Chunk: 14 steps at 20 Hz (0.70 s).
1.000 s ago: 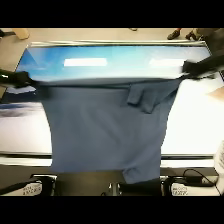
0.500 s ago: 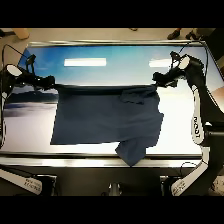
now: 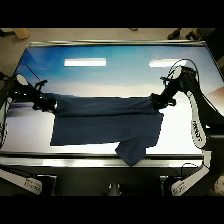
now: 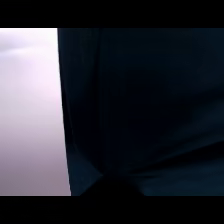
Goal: Fold the shirts.
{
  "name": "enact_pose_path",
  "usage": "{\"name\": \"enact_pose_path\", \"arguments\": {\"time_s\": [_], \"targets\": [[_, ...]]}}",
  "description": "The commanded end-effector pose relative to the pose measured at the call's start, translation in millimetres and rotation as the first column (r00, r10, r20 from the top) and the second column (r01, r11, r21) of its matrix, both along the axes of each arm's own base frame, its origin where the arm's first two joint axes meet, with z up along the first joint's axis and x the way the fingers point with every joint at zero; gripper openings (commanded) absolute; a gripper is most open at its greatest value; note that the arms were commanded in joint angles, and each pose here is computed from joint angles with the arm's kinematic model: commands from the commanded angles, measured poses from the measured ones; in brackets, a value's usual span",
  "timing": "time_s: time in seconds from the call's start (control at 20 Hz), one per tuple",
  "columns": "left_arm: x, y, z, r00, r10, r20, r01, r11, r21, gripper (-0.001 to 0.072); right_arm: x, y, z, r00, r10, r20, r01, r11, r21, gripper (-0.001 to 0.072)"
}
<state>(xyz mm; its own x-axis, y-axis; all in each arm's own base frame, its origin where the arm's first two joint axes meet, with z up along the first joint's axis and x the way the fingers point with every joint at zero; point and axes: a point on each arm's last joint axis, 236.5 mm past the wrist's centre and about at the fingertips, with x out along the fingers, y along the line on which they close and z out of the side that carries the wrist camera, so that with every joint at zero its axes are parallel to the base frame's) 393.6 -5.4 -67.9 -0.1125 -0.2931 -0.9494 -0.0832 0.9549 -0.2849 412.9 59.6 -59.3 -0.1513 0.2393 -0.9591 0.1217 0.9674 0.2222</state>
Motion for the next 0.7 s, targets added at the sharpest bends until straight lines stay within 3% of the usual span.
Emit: {"name": "enact_pose_path", "arguments": {"time_s": [0.0, 0.05, 0.1, 0.2, 0.4, 0.5, 0.65], "targets": [[-13, -11, -15, 0.999, 0.031, -0.045, -0.032, 0.999, -0.024, 0.0218, -7, 21, -13, 0.994, -0.098, -0.04, 0.1, 0.994, 0.05, 0.0075], [-9, -8, -8, 0.999, 0.032, -0.035, -0.033, 0.999, -0.024, 0.0437, -5, 21, -5, 0.995, -0.098, -0.026, 0.099, 0.993, 0.058, 0.0208], [-4, -1, 4, 0.999, 0.036, -0.02, -0.037, 0.999, -0.019, 0.0475, -7, 18, 10, 0.997, -0.077, -0.016, 0.078, 0.995, 0.062, 0.029], [2, 23, 34, 0.997, 0.064, 0.041, -0.064, 0.998, 0.011, 0.0475, -23, -5, 45, 1.0, -0.026, 0.001, 0.026, 0.998, 0.057, 0.0495], [-54, 47, 48, 0.991, 0.119, 0.063, -0.12, 0.993, 0.015, 0.0475, -76, -64, 62, 0.991, -0.133, 0.007, 0.133, 0.991, -0.034, 0.0484], [-104, 36, 18, 0.984, 0.174, 0.025, -0.174, 0.985, -0.005, 0.0474, -101, -56, 42, 0.986, -0.157, 0.061, 0.158, 0.987, -0.012, 0.0478], [-161, 14, -20, 0.988, 0.156, -0.017, -0.157, 0.987, -0.027, 0.0474, -123, -37, 24, 0.981, -0.171, 0.093, 0.167, 0.985, 0.048, 0.0457]]}}
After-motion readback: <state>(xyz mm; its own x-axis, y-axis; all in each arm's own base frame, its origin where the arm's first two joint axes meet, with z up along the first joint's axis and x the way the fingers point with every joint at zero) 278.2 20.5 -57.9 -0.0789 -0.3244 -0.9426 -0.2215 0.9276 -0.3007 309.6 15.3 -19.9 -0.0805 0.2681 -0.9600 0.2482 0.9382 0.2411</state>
